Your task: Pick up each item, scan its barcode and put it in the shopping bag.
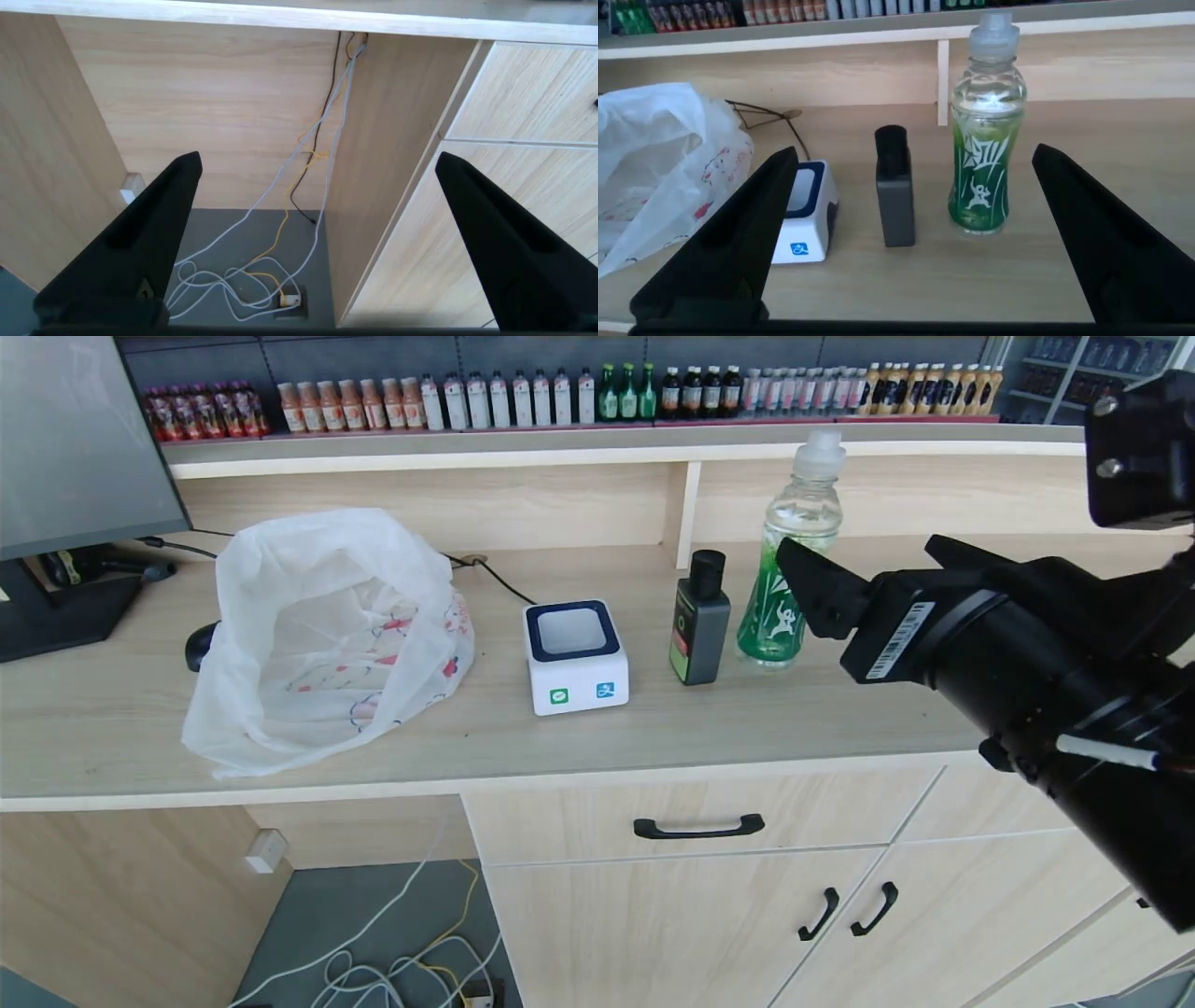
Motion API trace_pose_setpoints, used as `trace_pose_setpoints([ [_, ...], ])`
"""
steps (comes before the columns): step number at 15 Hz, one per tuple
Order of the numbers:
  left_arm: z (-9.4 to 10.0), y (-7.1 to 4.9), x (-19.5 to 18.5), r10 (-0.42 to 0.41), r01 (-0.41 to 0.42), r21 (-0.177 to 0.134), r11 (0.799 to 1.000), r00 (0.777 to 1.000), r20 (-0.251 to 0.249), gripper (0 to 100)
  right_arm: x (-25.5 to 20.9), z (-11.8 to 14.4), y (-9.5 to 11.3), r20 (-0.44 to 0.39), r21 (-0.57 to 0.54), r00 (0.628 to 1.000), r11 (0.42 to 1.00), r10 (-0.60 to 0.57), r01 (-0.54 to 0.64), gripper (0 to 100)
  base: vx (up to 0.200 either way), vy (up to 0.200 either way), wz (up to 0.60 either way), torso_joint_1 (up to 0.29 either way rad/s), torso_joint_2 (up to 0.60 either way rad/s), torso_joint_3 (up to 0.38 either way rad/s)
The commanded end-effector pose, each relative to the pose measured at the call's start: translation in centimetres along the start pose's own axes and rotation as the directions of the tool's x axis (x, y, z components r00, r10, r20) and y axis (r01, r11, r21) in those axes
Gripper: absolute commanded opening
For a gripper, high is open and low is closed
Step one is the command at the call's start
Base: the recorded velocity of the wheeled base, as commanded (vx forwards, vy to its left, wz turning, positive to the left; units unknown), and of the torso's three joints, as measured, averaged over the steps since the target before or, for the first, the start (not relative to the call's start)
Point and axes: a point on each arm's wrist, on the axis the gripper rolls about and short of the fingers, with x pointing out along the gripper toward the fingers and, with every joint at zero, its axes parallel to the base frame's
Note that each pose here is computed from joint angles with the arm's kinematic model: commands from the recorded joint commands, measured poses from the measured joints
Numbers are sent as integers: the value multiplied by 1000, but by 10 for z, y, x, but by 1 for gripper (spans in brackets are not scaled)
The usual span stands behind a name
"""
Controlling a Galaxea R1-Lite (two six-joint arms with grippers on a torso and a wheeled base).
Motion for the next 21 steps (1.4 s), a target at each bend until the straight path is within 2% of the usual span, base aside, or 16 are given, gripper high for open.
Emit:
trace_pose_setpoints([
  [1, 0, 0, 0, 0, 0, 0, 1000, 1000, 1, 100, 5, -12, 6, -30, -27, 1000, 1000, 7, -8, 100, 0, 0, 0, 0, 0, 0],
  [6, 0, 0, 0, 0, 0, 0, 1000, 1000, 1, 100, 14, -10, 12, -14, -23, 999, 999, 38, -38, 100, 0, 0, 0, 0, 0, 0],
  [7, 0, 0, 0, 0, 0, 0, 1000, 1000, 1, 100, 20, -21, 19, -39, -29, 998, 999, 45, -47, 100, 0, 0, 0, 0, 0, 0],
  [11, 0, 0, 0, 0, 0, 0, 1000, 1000, 1, 100, 39, -22, 34, -24, 31, 998, 998, 59, -58, 100, 0, 0, 0, 0, 0, 0],
  [17, 0, 0, 0, 0, 0, 0, 1000, 1000, 1, 100, 79, -38, 7, -26, -25, 999, 999, -35, 34, 100, 0, 0, 0, 0, 0, 0],
  [19, 0, 0, 0, 0, 0, 0, 1000, 1000, 1, 100, 84, -43, 2, -37, -37, 998, 998, -52, 50, 100, 0, 0, 0, 0, 0, 0],
  [21, 0, 0, 0, 0, 0, 0, 1000, 1000, 1, 100, 87, -53, 6, -56, -37, 998, 999, -10, 8, 100, 0, 0, 0, 0, 0, 0],
])
